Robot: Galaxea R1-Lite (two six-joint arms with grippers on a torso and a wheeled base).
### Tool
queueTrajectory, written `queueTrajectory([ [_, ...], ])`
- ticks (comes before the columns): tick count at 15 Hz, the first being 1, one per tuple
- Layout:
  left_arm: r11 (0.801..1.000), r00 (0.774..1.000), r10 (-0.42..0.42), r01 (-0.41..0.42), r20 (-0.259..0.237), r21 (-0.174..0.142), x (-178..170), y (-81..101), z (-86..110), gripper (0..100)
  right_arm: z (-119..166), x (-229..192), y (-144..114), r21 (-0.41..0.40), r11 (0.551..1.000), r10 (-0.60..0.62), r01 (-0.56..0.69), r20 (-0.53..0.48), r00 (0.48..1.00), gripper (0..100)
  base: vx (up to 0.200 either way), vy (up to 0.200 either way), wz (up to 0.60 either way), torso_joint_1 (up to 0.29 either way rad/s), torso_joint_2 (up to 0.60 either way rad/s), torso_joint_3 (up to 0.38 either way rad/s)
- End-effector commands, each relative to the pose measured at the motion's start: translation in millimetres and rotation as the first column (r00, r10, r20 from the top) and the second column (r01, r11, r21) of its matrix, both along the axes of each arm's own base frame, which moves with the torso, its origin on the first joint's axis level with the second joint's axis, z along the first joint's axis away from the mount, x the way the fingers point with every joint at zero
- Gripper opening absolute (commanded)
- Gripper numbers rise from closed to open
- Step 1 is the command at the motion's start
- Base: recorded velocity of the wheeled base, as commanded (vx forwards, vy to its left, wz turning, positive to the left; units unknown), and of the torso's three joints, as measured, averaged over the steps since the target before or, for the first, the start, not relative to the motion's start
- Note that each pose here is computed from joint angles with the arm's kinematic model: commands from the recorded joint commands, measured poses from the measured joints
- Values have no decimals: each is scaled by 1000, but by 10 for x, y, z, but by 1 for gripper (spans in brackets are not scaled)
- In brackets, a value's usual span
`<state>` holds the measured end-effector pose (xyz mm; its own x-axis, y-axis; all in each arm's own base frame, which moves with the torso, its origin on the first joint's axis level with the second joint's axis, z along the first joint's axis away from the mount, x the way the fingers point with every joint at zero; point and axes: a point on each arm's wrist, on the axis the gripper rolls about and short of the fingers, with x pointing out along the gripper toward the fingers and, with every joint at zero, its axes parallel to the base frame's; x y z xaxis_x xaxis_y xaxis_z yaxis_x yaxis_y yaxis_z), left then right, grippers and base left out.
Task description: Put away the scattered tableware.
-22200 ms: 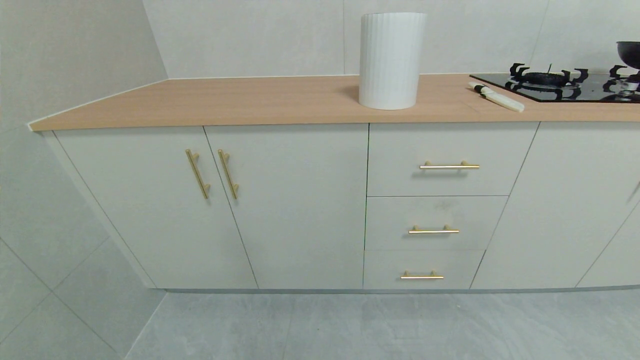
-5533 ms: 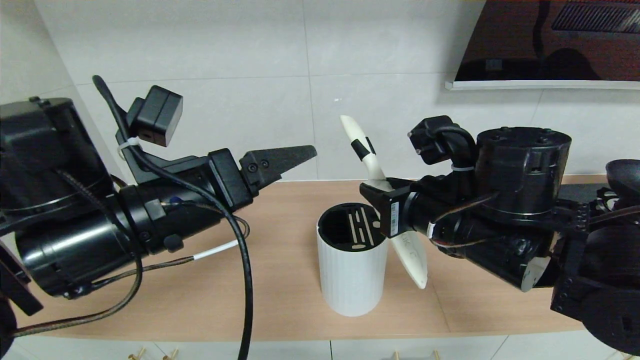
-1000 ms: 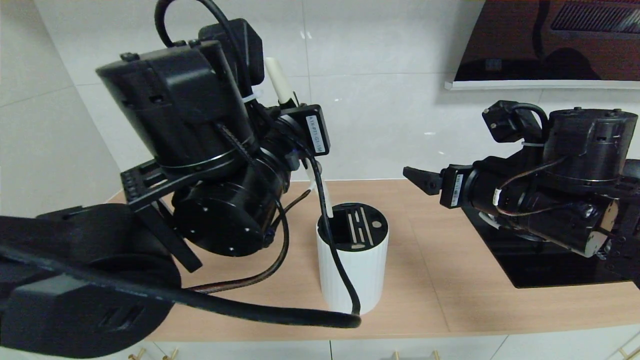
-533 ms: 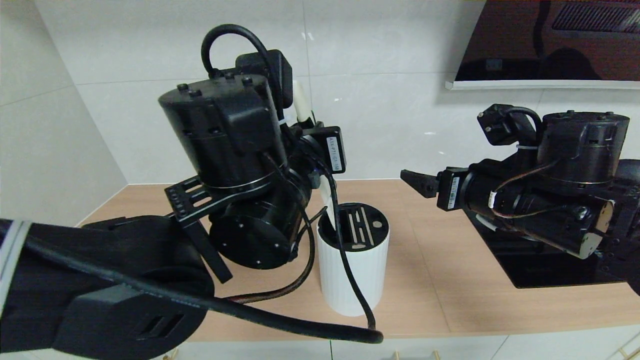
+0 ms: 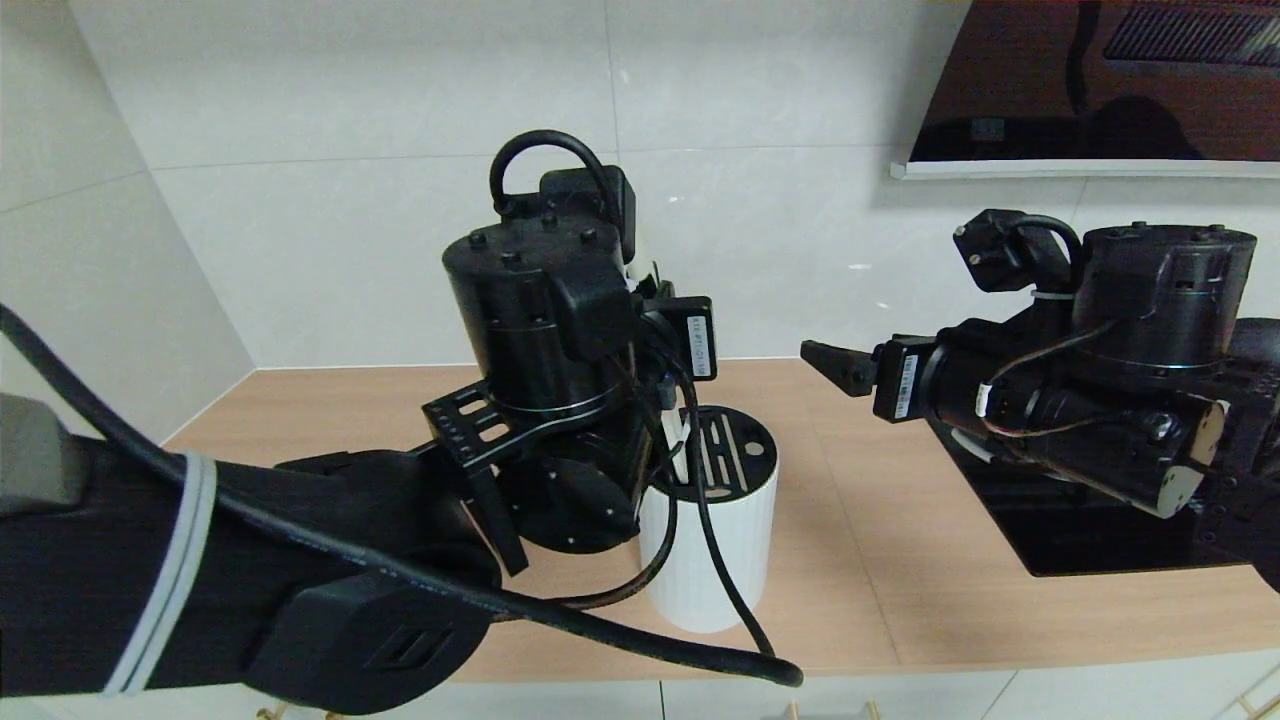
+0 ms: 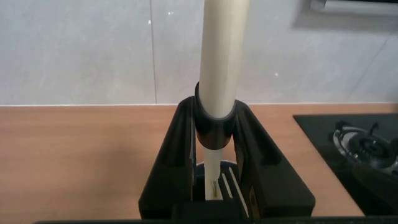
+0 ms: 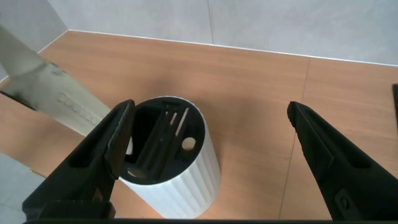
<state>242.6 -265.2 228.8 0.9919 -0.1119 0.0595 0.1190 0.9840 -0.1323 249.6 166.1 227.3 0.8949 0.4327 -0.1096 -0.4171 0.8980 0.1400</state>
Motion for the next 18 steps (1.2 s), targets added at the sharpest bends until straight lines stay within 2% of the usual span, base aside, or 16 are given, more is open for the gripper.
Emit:
queueTrajectory([
  [1,1000,1000,1,0,-11,13,38,-44,-84,0,-13,3,7,-1,1000,1,-1,-4,1000,100,0,0,0,0,0,0],
  [5,1000,999,2,-1,-34,31,79,-93,-205,0,-22,9,11,-4,1000,1,-1,-6,1000,100,0,0,0,0,0,0],
  [6,1000,999,3,-2,-42,20,94,-110,-241,0,-26,12,13,-5,1000,1,-1,-7,1000,100,0,0,0,0,0,0],
  [10,1000,997,9,-8,-77,23,150,-176,-423,0,-31,14,15,-4,1000,1,-1,-9,1000,100,0,0,0,0,0,0],
  [12,999,994,9,-4,-106,53,165,-212,-575,0,-31,14,15,-5,1000,1,-1,-8,1000,100,0,0,0,0,0,0],
  [15,998,991,7,1,-132,64,173,-259,-710,0,-36,17,17,-6,1000,1,-1,-10,1000,100,0,0,0,0,0,0],
  [16,997,989,10,2,-148,83,191,-280,-806,0,-54,29,25,-10,1000,1,-1,-15,1000,100,0,0,0,0,0,0],
  [18,995,987,12,3,-163,96,209,-302,-894,0,-59,31,27,-11,1000,1,-1,-16,1000,100,0,0,0,0,0,0],
])
